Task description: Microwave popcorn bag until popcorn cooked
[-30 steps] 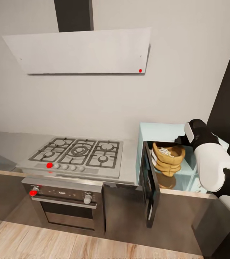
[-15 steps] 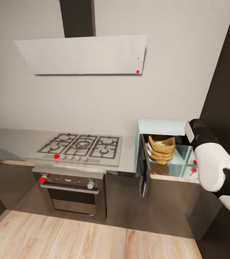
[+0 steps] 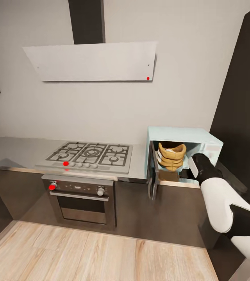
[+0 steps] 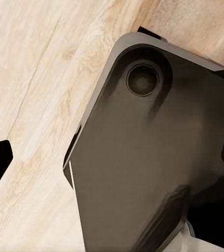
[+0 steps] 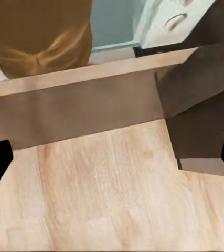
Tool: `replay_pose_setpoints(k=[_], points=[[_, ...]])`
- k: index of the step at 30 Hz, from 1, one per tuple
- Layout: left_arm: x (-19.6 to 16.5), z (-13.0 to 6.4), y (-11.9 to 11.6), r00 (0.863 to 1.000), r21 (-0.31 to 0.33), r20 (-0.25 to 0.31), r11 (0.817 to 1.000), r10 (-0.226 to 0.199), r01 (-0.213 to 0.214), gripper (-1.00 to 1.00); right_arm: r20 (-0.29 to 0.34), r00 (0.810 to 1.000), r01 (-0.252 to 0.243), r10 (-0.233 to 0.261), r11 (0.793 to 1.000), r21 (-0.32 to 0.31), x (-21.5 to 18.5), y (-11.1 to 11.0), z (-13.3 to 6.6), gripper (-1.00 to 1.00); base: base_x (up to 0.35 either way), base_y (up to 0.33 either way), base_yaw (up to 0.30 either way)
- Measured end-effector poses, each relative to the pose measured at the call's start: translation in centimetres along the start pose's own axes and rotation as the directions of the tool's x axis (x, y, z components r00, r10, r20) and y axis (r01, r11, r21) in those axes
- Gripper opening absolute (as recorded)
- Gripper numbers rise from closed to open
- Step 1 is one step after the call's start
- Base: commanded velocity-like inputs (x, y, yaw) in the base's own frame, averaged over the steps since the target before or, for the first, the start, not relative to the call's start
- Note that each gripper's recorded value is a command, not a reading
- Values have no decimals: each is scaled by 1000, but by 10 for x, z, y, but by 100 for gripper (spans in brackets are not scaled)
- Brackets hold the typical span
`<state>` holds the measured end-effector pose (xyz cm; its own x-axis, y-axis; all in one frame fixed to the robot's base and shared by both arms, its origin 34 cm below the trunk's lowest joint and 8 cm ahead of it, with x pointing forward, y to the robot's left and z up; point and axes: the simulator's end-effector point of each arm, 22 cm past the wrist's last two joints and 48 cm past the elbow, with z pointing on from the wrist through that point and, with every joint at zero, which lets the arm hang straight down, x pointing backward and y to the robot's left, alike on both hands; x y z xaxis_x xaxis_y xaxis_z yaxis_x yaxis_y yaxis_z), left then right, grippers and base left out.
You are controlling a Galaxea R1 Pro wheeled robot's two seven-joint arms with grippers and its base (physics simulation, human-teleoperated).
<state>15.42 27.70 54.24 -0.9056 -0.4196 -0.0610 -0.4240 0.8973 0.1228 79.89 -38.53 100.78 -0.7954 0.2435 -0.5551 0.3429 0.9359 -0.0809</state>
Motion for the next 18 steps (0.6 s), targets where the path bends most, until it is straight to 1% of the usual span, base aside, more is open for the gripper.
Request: replay_pose_setpoints(k=[3,5,6,8,10,11,12,13,15,16,17,18], points=[[0,0,0,1000,0,0,1000,0,0,100,50,999,2,3,995,-95,-2,26,5,100,0,0,0],[0,0,0,1000,0,0,1000,0,0,100,87,996,11,2,989,-148,-8,38,5,100,0,0,0],[0,0,0,1000,0,0,1000,0,0,100,119,993,23,-2,984,-177,-14,45,3,100,0,0,0],[0,0,1,1000,-1,1,1000,1,-1,100,205,979,52,-6,974,-220,-21,55,8,100,0,0,0],[0,0,0,1000,0,0,1000,2,-2,100,298,955,78,-6,970,-229,-21,58,18,100,0,0,0],[0,0,0,1000,0,0,1000,2,-2,100,329,944,84,-5,970,-229,-21,57,20,100,0,0,0],[0,0,0,1000,0,0,1000,2,-2,100,382,924,94,-1,970,-223,-22,56,24,100,0,0,0],[0,0,0,1000,0,1,1000,3,-3,100,412,911,99,0,971,-219,-20,54,27,100,0,0,0],[0,0,0,1000,0,0,1000,2,-2,100,451,893,109,-3,972,-210,-7,52,37,100,0,0,0],[0,0,0,1000,0,0,1000,3,-3,100,483,876,111,2,972,-207,-1,51,41,100,0,0,0],[0,0,0,1000,0,1,1000,3,-3,100,504,864,113,6,972,-205,0,50,42,100,0,0,0],[0,0,0,1000,0,1,1000,3,-3,100,538,843,115,12,972,-203,-1,50,41,100,0,0,0]])
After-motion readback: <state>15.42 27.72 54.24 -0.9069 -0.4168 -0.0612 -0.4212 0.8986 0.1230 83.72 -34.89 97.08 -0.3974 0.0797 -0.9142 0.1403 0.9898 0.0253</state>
